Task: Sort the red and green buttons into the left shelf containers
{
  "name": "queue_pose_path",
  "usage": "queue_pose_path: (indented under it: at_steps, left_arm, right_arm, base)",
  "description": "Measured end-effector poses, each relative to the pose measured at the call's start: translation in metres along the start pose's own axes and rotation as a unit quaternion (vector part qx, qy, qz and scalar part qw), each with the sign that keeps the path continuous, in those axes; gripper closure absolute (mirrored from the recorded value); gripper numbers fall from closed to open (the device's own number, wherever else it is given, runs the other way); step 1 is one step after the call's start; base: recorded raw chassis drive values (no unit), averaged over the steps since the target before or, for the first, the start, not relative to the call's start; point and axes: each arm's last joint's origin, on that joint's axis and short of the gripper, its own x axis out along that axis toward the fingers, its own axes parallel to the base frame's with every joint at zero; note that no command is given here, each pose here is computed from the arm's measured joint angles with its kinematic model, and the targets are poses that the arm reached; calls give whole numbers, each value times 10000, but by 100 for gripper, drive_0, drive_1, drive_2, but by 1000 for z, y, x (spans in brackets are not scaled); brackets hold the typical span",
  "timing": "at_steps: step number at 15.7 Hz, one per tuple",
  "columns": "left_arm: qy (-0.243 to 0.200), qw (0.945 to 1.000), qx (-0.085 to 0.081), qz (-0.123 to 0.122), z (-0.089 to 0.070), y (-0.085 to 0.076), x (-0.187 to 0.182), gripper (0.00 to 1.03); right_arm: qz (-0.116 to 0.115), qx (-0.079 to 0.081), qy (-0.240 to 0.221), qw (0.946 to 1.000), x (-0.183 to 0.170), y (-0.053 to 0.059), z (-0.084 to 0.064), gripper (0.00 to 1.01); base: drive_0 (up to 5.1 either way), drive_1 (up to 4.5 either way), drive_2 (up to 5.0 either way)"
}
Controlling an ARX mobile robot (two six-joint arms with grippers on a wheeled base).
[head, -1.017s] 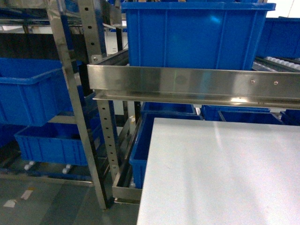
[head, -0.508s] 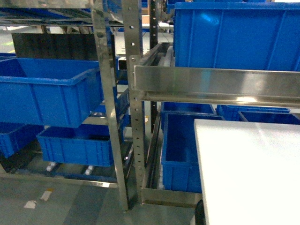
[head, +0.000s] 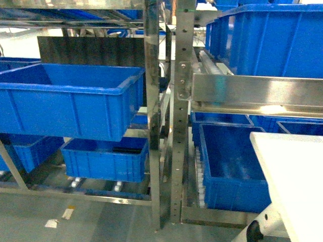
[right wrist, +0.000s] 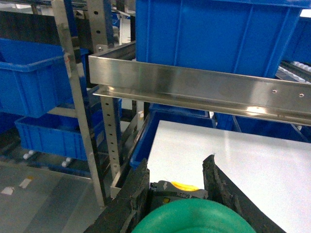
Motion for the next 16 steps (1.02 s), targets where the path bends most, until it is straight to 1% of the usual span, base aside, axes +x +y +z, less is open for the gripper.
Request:
queue_pose_path:
  at_steps: [8,16]
  left_arm:
    - [2,10000,-2,0,0,0,0,73]
    - [0,10000,-2,2,0,0,0,73]
  right_arm:
    - [0,-1,-2,10000,0,0,0,72]
    - [-1,-4,-7,10000,0,0,0,72]
  base:
    - [-484,341,153]
    - [-413,452,4]
